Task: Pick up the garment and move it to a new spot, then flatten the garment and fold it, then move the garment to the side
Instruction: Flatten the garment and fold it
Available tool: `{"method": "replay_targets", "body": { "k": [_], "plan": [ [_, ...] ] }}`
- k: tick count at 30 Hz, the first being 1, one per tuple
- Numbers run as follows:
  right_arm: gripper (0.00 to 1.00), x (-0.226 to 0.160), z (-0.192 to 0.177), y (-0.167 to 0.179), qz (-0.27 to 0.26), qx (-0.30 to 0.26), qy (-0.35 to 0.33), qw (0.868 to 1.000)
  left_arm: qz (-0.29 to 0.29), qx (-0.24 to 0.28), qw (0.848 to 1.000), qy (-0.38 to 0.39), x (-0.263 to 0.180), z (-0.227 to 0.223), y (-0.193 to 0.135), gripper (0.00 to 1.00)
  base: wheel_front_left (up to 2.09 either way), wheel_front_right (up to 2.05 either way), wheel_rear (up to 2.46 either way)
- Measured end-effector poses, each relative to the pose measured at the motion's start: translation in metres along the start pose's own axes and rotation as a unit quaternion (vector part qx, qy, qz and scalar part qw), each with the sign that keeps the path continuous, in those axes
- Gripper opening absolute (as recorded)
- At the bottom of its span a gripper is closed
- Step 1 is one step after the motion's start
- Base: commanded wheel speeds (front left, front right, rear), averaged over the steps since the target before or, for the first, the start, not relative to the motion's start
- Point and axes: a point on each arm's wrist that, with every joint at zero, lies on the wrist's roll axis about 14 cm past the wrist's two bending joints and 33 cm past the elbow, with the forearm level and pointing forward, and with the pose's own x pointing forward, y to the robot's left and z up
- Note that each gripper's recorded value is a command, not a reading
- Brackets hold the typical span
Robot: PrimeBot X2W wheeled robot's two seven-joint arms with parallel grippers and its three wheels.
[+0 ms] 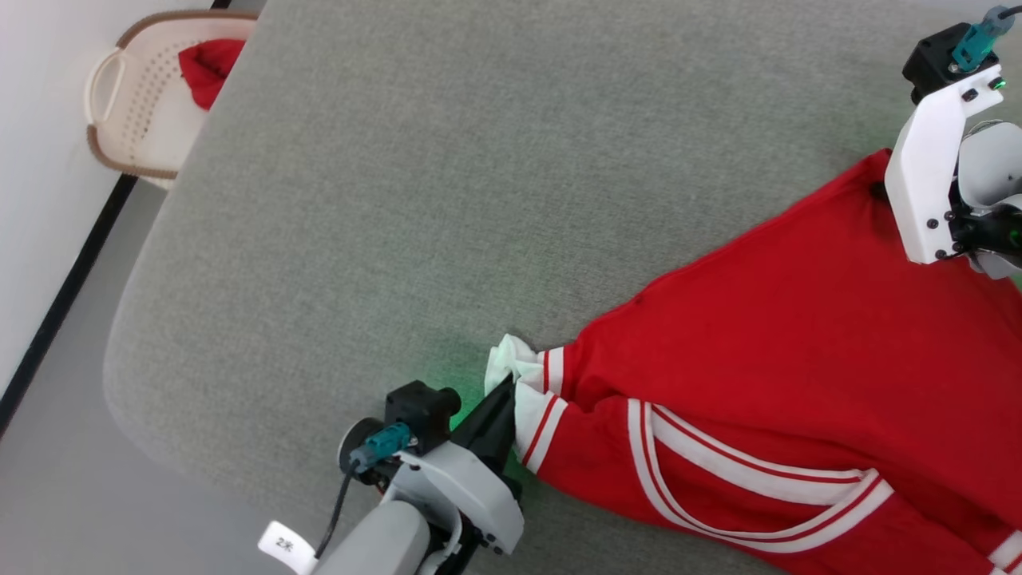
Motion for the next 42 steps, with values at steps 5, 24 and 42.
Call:
{"method": "replay_targets", "body": {
  "k": [5,24,42],
  "plan": [
    [0.0,-0.016,0.011,-0.002,-0.002,0.016,-0.033,0.999,-0.013,-0.008,1.0,-0.019,-0.001,0.014,-0.002,0.0,0.0,0.0,0.0],
    [0.0,-0.178,0.115,-0.001,-0.054,0.015,-0.308,0.95,-0.085,0.131,0.982,-0.108,-0.014,0.177,-0.001,0.0,0.0,0.0,0.0],
    [0.0,-0.38,0.138,-0.035,-0.185,0.023,-0.518,0.835,-0.124,0.182,0.942,-0.252,-0.038,0.367,-0.043,0.0,0.0,0.0,0.0]
  ]
}}
